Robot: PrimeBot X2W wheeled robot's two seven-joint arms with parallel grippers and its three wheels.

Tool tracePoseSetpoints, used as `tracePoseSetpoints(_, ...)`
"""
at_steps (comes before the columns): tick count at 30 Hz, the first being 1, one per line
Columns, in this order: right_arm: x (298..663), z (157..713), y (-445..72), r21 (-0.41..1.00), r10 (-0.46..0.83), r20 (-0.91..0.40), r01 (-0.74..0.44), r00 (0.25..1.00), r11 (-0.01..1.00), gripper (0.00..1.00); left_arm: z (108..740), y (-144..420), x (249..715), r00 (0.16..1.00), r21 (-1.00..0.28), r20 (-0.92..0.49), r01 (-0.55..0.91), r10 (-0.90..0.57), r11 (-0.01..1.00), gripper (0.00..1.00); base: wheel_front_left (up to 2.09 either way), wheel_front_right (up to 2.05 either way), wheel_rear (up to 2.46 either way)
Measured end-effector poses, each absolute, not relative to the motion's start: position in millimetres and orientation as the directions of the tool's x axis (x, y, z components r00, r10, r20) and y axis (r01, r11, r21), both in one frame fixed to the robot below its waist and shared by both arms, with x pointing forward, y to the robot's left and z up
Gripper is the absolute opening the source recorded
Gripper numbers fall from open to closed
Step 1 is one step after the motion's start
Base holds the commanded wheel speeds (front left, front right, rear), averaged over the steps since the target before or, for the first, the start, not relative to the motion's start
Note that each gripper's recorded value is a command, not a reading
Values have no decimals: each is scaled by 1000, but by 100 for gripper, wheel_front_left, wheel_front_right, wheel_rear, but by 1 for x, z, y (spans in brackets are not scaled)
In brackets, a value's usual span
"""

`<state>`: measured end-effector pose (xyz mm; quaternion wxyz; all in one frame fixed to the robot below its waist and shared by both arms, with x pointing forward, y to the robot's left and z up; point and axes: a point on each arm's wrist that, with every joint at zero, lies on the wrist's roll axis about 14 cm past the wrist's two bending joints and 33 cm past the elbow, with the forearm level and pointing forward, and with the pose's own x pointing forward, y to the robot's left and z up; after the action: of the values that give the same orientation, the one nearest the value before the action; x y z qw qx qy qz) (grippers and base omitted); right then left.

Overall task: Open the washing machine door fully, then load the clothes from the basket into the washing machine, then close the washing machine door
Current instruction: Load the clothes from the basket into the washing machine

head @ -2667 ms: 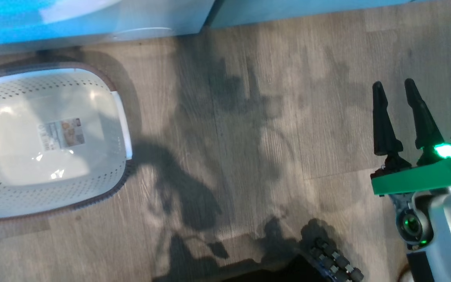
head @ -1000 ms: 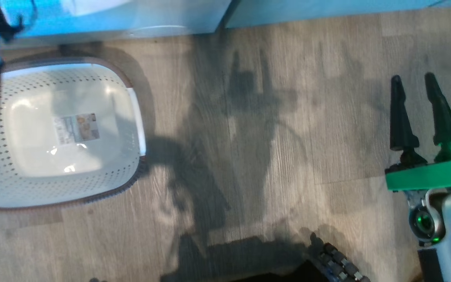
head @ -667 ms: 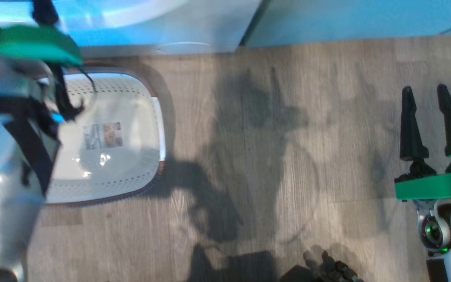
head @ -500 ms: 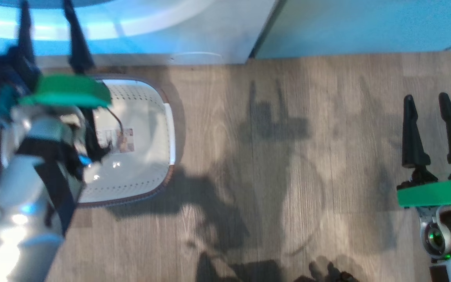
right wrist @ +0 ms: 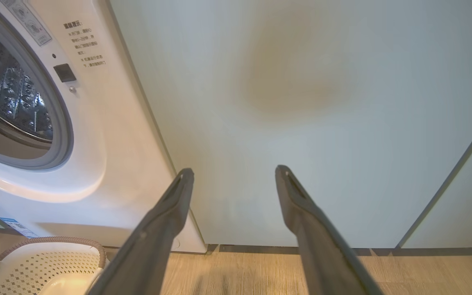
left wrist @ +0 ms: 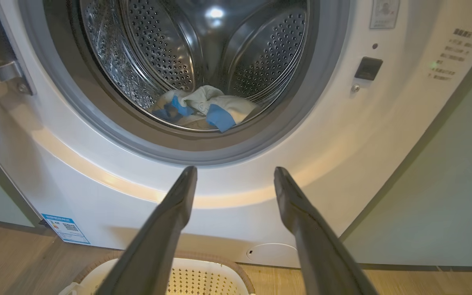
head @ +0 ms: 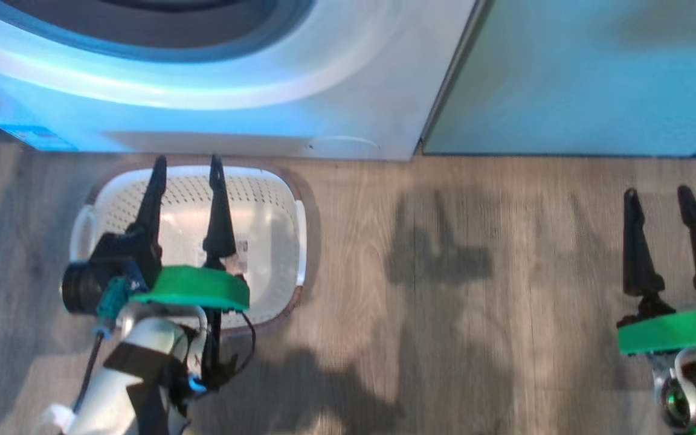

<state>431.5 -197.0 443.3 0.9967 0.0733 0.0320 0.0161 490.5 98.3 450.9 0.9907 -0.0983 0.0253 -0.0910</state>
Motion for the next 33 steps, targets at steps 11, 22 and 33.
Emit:
tracePoseSetpoints(11,401,469,-191,137,53,-23,-49,998,989,100,473,99,441,982,-199,-27,176,-184,964,100,0,0,0)
tracePoseSetpoints(22,368,492,-189,121,50,-2,-49,999,991,100,490,98,400,982,-203,-7,182,-187,962,100,0,0,0)
tracePoseSetpoints(33,346,508,-174,117,87,18,-89,996,989,100,503,106,368,986,-206,15,167,-167,964,100,0,0,0)
